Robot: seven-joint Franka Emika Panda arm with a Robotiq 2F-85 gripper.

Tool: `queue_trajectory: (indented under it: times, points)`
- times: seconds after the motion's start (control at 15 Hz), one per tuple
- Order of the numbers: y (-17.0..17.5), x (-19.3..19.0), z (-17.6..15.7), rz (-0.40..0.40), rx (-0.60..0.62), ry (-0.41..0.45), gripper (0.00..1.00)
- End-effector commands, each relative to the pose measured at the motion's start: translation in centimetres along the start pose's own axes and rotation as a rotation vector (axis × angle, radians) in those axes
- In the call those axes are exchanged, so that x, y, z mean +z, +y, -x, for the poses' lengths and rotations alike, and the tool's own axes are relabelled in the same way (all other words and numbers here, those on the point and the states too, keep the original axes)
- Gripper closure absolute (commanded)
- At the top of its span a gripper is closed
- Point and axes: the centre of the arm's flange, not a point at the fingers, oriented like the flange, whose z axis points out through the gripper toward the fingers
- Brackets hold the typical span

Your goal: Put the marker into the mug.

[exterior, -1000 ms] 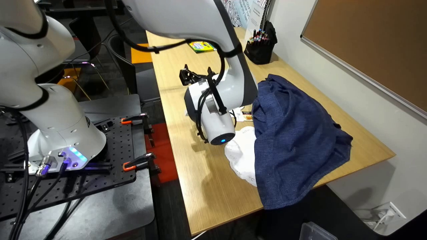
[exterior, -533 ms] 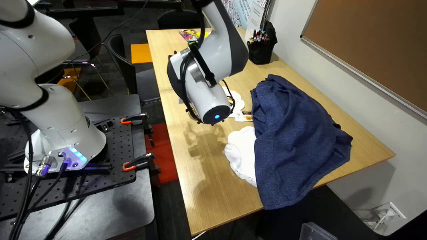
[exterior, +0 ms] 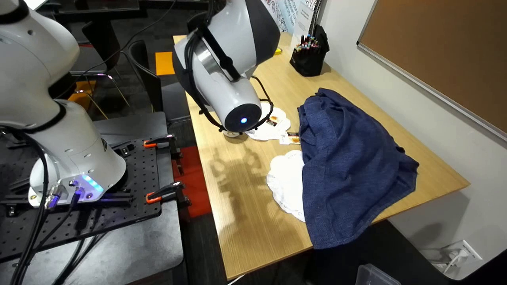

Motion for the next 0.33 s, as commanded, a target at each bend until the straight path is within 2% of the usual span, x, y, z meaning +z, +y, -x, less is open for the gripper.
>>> queue_trajectory:
  times: [0.0,0.27]
  points:
    - [-0.21,0.03,-0.08,0.0,-0.001,0.002,0.0]
    - [-0.38,0.1,-0.07,0.0,0.001,0.003,0.0]
